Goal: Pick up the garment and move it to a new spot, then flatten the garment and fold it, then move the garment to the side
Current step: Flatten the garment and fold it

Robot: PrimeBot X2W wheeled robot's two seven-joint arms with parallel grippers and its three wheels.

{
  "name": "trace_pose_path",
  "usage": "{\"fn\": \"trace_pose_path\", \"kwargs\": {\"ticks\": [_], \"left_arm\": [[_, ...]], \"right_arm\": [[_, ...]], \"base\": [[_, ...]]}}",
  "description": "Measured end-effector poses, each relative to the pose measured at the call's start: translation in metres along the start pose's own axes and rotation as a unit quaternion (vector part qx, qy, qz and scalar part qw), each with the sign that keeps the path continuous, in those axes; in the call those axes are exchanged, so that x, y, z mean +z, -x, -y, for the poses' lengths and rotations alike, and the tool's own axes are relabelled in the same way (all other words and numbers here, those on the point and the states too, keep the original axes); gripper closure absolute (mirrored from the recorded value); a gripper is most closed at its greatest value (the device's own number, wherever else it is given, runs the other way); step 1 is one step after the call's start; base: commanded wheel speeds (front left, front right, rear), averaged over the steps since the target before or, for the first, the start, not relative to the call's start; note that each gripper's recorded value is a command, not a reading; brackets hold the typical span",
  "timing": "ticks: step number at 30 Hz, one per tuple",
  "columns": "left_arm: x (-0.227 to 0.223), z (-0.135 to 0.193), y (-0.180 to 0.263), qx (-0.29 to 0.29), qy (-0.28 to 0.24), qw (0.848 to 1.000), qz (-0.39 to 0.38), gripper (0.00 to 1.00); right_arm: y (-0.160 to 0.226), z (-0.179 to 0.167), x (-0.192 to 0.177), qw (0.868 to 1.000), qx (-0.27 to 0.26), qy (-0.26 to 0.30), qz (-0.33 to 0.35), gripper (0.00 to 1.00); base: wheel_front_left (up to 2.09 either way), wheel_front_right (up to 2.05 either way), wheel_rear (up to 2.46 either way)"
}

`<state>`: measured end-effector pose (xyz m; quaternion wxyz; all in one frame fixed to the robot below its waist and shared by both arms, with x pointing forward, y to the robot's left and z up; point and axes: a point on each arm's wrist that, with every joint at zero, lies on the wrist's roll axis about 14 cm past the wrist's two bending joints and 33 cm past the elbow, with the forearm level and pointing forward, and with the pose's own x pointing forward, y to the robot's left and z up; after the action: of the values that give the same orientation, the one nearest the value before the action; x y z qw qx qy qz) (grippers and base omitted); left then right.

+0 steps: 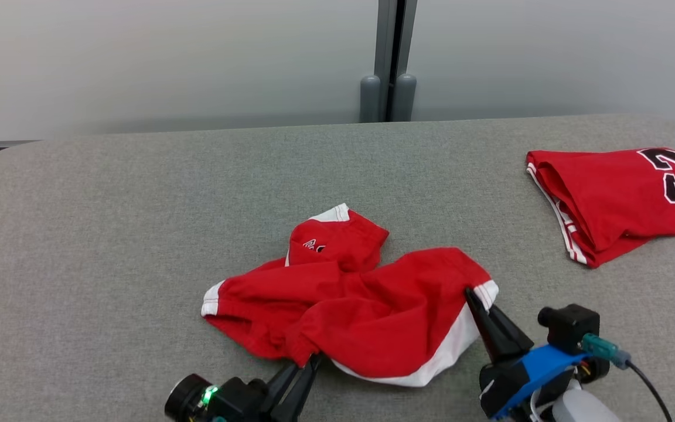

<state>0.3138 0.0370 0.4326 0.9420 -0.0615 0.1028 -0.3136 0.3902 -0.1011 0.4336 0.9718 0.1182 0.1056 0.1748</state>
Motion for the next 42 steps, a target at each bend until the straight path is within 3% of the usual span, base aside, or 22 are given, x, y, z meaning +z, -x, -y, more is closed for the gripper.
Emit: {"fn": "trace_pose_path", "kwargs": {"ticks": [8, 19, 26, 32, 37, 42], "left_arm": [[0.073, -0.005, -0.024, -0.036, -0.012, 0.995, 0.096, 1.0], [0.172, -0.082, -0.092, -0.029, -0.063, 0.98, 0.187, 1.0], [0.245, -0.119, -0.15, -0.041, -0.132, 0.962, 0.234, 1.0], [0.309, -0.142, -0.184, -0.034, -0.134, 0.948, 0.286, 1.0], [0.328, -0.153, -0.203, -0.032, -0.14, 0.943, 0.3, 1.0], [0.309, -0.158, -0.212, -0.031, -0.129, 0.951, 0.281, 1.0]], "right_arm": [[-0.031, 0.006, 0.074, 0.995, 0.001, -0.007, 0.099, 1.0], [-0.123, 0.022, 0.182, 0.98, -0.006, -0.033, 0.194, 1.0], [-0.185, 0.024, 0.259, 0.97, 0.002, -0.016, 0.243, 1.0], [-0.21, 0.03, 0.324, 0.954, -0.001, -0.004, 0.3, 1.0], [-0.224, 0.036, 0.336, 0.949, -0.005, -0.001, 0.314, 1.0], [-0.234, 0.039, 0.308, 0.957, -0.006, 0.001, 0.289, 1.0]], "base": [[0.0, 0.0, 0.0], [0.0, 0.0, 0.0], [0.0, 0.0, 0.0], [0.0, 0.0, 0.0], [0.0, 0.0, 0.0], [0.0, 0.0, 0.0]]}}
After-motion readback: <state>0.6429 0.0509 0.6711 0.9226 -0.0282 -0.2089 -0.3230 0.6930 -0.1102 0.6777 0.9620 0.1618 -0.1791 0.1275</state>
